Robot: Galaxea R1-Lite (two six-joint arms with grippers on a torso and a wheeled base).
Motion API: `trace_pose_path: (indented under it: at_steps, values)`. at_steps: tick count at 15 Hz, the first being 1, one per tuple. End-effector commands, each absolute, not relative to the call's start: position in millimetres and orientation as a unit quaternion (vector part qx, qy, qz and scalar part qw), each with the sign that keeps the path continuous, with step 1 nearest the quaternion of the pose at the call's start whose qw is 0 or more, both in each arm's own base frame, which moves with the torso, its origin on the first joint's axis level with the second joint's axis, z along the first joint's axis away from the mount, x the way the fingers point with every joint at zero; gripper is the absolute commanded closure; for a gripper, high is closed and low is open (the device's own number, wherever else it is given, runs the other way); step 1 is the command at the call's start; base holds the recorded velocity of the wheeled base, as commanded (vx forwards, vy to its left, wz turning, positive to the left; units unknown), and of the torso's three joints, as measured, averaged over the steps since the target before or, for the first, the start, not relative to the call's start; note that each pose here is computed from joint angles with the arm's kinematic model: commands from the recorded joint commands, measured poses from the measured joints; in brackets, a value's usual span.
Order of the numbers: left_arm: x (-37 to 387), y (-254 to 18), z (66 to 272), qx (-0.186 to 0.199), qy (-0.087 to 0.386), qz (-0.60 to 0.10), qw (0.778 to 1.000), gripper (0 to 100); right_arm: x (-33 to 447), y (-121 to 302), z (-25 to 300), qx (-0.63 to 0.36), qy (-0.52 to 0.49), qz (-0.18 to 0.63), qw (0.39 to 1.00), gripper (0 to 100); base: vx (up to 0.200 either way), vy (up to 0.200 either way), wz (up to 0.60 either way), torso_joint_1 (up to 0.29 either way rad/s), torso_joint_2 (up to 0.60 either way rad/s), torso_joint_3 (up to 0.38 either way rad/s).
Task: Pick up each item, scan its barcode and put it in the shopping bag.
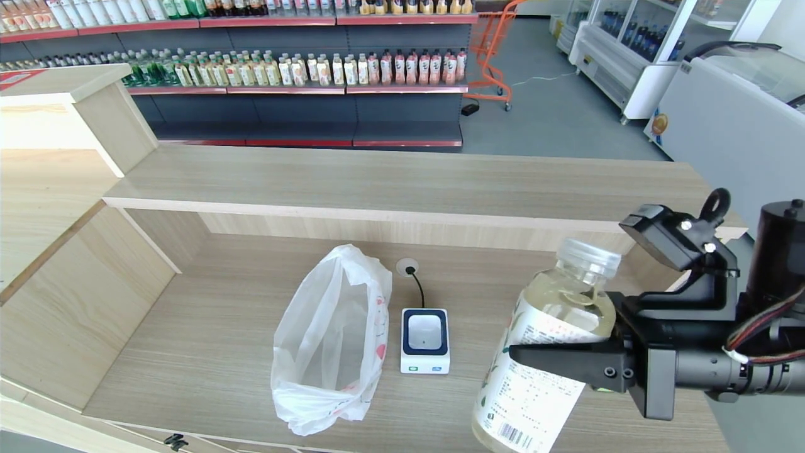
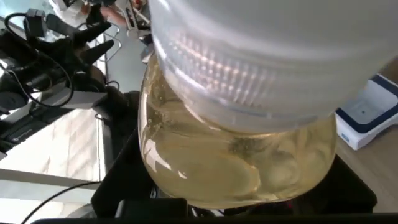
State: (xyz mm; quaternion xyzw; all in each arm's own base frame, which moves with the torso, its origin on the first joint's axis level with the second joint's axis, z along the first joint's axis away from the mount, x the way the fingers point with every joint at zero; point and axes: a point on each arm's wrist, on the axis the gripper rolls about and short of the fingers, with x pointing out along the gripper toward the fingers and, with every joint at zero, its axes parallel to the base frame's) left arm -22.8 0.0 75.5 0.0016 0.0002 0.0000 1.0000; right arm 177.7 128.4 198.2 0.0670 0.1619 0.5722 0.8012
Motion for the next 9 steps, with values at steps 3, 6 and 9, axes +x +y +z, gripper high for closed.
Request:
trace_pose_path:
  at_steps: [3,6,9]
  values:
    - [-23,0,75,0.002,0.0,0.0,1.0,0,239,84,150,-0.197,0.073,0.498,0.841,100,0.0,0.0,0.0,0.0,0.0,0.0]
    - [-23,0,75,0.002,0.001,0.0,1.0,0,279,84,119,-0.283,0.012,0.485,0.827,100,0.0,0.0,0.0,0.0,0.0,0.0]
    - [-23,0,75,0.002,0.0,0.0,1.0,0,305,99,78,-0.306,-0.058,0.527,0.791,100,0.0,0.0,0.0,0.0,0.0,0.0]
